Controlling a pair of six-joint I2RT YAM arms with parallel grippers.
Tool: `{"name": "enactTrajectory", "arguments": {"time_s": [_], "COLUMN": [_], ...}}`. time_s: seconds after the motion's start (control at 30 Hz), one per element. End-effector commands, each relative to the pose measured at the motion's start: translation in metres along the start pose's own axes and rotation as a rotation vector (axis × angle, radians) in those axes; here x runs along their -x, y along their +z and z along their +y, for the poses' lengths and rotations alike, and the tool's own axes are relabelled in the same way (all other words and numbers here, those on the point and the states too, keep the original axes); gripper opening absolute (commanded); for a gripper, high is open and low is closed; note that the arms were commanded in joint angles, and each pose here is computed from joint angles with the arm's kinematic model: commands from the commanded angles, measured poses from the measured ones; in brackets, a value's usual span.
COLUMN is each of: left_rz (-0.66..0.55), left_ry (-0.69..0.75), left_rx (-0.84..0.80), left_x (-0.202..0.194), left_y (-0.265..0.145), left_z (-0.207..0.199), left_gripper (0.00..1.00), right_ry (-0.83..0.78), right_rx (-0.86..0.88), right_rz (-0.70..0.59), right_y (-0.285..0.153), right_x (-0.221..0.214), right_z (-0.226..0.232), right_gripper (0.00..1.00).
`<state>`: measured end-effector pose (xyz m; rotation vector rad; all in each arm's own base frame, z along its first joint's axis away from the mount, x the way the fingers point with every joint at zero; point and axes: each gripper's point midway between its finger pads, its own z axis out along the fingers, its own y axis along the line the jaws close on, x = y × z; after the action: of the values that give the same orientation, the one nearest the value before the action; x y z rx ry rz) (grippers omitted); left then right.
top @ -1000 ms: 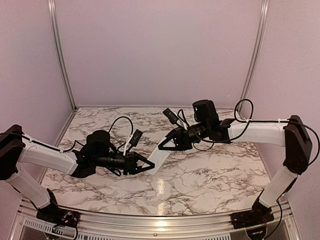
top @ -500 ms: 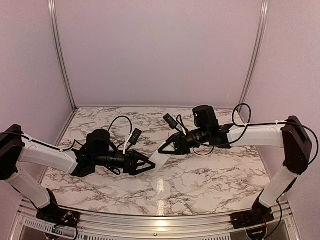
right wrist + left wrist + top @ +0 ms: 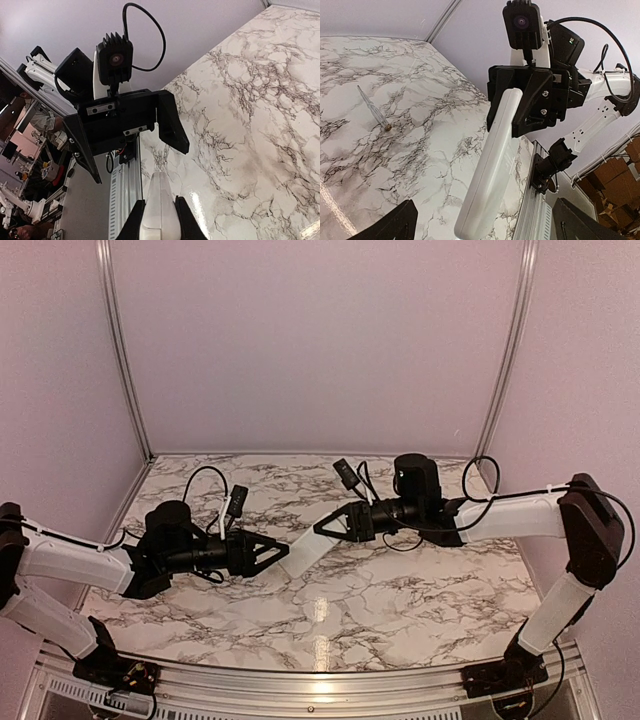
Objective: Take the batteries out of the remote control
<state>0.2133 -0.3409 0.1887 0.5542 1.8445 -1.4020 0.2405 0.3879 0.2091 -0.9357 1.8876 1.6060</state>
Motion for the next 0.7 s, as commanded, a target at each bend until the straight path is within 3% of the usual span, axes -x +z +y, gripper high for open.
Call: {"name": "enactTrajectory", "arguments": {"time_s": [0.0, 0.43, 0.53, 0.67], "left_rz": [-0.109, -0.228, -0.197, -0.175], "left_ry": [0.007, -0.055, -0.109, -0.160], "left_rx": [0.047, 0.020, 0.033, -0.084], "left_x": [0.021, 0.038, 0.035, 0.035], "left_y": [-0.013, -0.033, -0.025, -0.015], "left_z": [0.007, 0.009, 0.019, 0.007], "left_gripper": [0.99, 0.99, 0.99, 0.99], "right_ry": [0.010, 0.051, 0.058, 0.061], "right_rx": [-0.003, -0.007, -0.008, -0.003], "right_rz": [-0.109, -0.274, -0.300, -0.321], "right_y": [-0.001, -0.009, -0.011, -0.013], "right_x": [0.026, 0.054, 0.056, 0.058], "right_z": [0.004, 0.007, 0.006, 0.007], "right_gripper": [0.00, 0.00, 0.00, 0.00]}}
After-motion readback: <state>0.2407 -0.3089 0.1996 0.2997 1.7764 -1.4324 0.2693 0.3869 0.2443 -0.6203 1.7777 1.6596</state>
